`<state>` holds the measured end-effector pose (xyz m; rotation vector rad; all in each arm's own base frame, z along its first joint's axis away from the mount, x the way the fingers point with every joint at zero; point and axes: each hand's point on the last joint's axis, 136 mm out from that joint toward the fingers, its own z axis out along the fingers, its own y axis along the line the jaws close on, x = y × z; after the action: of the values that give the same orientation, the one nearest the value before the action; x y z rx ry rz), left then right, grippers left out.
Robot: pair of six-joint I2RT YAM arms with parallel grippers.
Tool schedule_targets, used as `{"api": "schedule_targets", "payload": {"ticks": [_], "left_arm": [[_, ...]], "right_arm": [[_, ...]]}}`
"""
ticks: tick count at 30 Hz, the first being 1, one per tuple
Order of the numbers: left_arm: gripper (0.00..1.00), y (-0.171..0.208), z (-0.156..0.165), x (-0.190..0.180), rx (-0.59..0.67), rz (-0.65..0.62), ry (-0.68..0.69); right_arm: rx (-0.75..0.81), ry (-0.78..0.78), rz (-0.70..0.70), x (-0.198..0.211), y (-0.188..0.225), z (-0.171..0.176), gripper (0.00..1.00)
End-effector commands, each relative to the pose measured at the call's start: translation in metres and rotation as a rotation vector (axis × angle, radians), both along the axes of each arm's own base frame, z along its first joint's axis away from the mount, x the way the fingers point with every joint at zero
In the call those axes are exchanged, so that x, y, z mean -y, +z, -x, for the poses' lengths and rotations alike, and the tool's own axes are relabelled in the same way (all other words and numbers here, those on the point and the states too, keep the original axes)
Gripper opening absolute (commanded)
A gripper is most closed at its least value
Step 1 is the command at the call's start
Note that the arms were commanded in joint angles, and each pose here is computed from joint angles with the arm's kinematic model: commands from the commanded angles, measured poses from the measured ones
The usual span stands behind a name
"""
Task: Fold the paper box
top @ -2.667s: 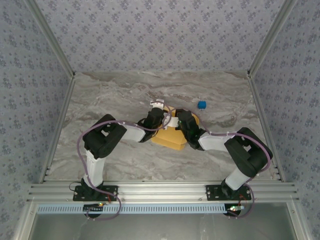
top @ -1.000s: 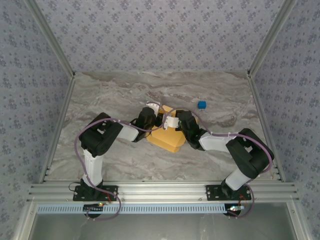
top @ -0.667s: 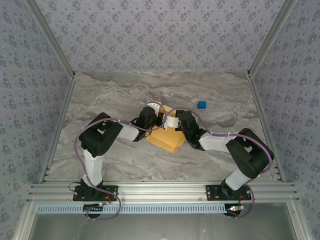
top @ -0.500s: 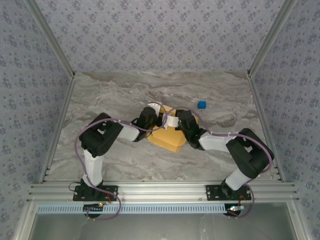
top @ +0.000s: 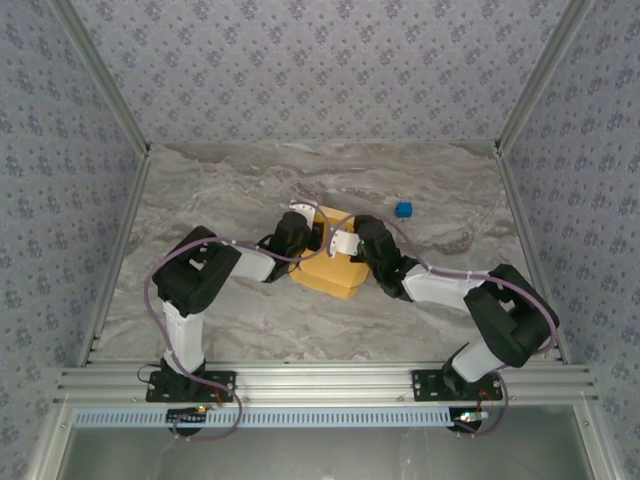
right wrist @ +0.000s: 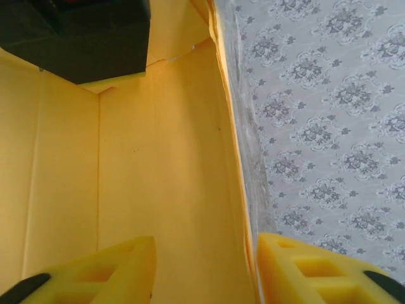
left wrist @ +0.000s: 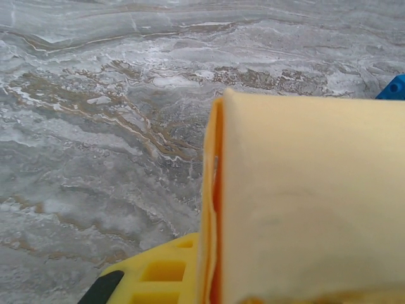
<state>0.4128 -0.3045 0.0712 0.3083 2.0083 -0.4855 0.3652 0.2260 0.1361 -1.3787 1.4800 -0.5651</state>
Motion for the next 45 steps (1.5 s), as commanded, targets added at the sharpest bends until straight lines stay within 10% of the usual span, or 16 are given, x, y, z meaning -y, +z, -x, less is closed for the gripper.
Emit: {"api": "schedule_targets", "payload": {"ticks": [1, 24, 45], "left_arm": [[0.00, 0.032, -0.005, -0.009, 0.060, 0.045, 0.052], [0.00, 0.022, 0.006, -0.051, 0.009, -0.045, 0.204], [0.00, 0.026, 0.008, -0.054, 0.014, -0.031, 0.214]], "right_arm": [[-0.029, -0.003, -0.132, -0.003, 0.017, 0.011, 0.54], [-0.567, -0.225, -0.934, 0.009, 0.100, 0.056, 0.63], [-0.824, -0.664, -1.044, -0.015, 0.040, 0.003, 0.64]]}}
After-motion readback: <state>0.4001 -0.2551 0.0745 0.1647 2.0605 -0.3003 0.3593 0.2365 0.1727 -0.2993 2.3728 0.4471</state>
